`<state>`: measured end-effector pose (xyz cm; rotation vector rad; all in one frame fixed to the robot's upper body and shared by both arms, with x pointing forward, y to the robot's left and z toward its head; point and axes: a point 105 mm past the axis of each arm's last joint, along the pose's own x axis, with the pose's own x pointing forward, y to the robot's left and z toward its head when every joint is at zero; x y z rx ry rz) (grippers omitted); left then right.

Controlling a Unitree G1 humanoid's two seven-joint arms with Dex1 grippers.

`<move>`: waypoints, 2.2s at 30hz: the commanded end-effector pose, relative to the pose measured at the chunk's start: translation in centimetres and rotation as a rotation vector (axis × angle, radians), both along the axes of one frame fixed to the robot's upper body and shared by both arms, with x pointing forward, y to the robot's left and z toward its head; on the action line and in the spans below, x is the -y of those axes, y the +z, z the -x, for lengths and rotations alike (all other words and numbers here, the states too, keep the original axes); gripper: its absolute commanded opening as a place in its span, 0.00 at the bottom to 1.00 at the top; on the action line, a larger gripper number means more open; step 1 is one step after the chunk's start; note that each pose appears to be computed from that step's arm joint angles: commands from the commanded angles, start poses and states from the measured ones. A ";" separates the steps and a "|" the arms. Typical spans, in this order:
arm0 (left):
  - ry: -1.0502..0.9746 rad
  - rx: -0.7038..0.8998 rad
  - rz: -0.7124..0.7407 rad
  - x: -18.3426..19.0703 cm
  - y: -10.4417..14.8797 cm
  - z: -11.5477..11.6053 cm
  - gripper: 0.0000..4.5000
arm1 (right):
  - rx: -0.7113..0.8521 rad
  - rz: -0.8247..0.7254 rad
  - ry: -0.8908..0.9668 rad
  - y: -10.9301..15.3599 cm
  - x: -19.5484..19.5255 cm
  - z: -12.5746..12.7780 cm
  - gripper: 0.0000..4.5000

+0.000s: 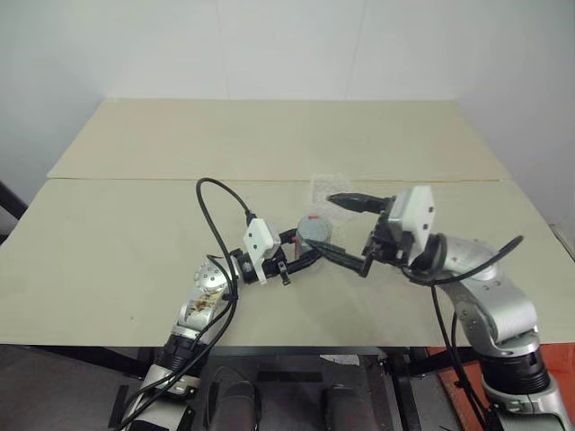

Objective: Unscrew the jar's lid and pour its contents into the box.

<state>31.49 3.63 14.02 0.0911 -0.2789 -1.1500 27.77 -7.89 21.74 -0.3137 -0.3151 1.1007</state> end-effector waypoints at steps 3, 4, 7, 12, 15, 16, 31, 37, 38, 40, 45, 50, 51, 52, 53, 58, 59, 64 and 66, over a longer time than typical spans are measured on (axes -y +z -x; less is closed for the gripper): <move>-0.024 0.066 0.018 0.4 1.4 0.2 0.43 | 0.012 -0.004 -0.015 0.2 -1.1 -0.8 0.99; -0.026 0.067 0.017 0.4 1.4 0.3 0.43 | 0.008 0.001 -0.013 0.1 -1.2 -0.9 0.99; -0.028 0.069 0.017 0.4 1.4 0.3 0.43 | 0.001 0.016 -0.017 -0.3 -1.5 -1.3 0.99; -0.018 0.066 0.017 0.2 1.3 0.2 0.43 | -0.014 0.004 -0.037 -0.4 -1.4 -1.8 0.99; -0.012 0.066 0.018 0.0 1.3 0.1 0.43 | -0.021 -0.007 -0.049 -0.3 -1.0 -1.8 0.99; -0.009 0.064 0.024 -0.1 1.3 0.1 0.43 | -0.024 -0.008 -0.058 -0.4 -0.7 -1.9 0.99; -0.017 0.064 0.027 -0.1 1.3 -0.2 0.43 | -0.036 -0.007 -0.145 -1.0 1.9 -1.9 0.99; -0.020 0.065 0.025 -0.1 1.3 -0.2 0.43 | -0.039 0.004 -0.176 -1.2 2.9 -2.0 0.99; -0.020 0.066 0.025 -0.1 1.3 -0.2 0.43 | -0.038 0.006 -0.179 -1.2 3.0 -2.0 0.99; -0.020 0.066 0.023 -0.2 1.3 -0.3 0.43 | -0.038 0.006 -0.186 -1.2 3.3 -2.0 0.99; -0.021 0.066 0.022 -0.2 1.2 -0.3 0.43 | -0.041 0.017 -0.204 -1.4 4.0 -2.1 0.99; -0.023 0.064 0.018 -0.2 1.1 -0.3 0.43 | -0.043 0.027 -0.230 -1.7 4.8 -2.4 0.99; -0.023 0.064 0.018 -0.2 1.1 -0.3 0.43 | -0.044 0.029 -0.238 -1.7 4.9 -2.5 0.99; -0.023 0.063 0.018 -0.2 1.1 -0.3 0.43 | -0.044 0.031 -0.242 -1.7 5.0 -2.6 0.99; -0.024 0.063 0.018 -0.2 1.1 -0.3 0.43 | -0.045 0.030 -0.245 -1.8 5.1 -2.6 0.99; -0.025 0.062 0.018 -0.1 1.0 -0.3 0.43 | -0.066 0.044 -0.227 -2.1 5.3 -2.2 0.99; -0.024 0.062 0.017 -0.1 1.0 -0.3 0.43 | -0.080 0.046 -0.204 -2.2 5.3 -1.8 0.99; -0.015 0.062 0.018 -0.2 1.0 -0.3 0.43 | -0.081 0.062 -0.104 -1.8 4.5 0.0 0.99; -0.011 0.064 0.017 -0.1 1.0 -0.4 0.43 | -0.055 0.047 -0.101 -1.0 3.7 0.2 0.99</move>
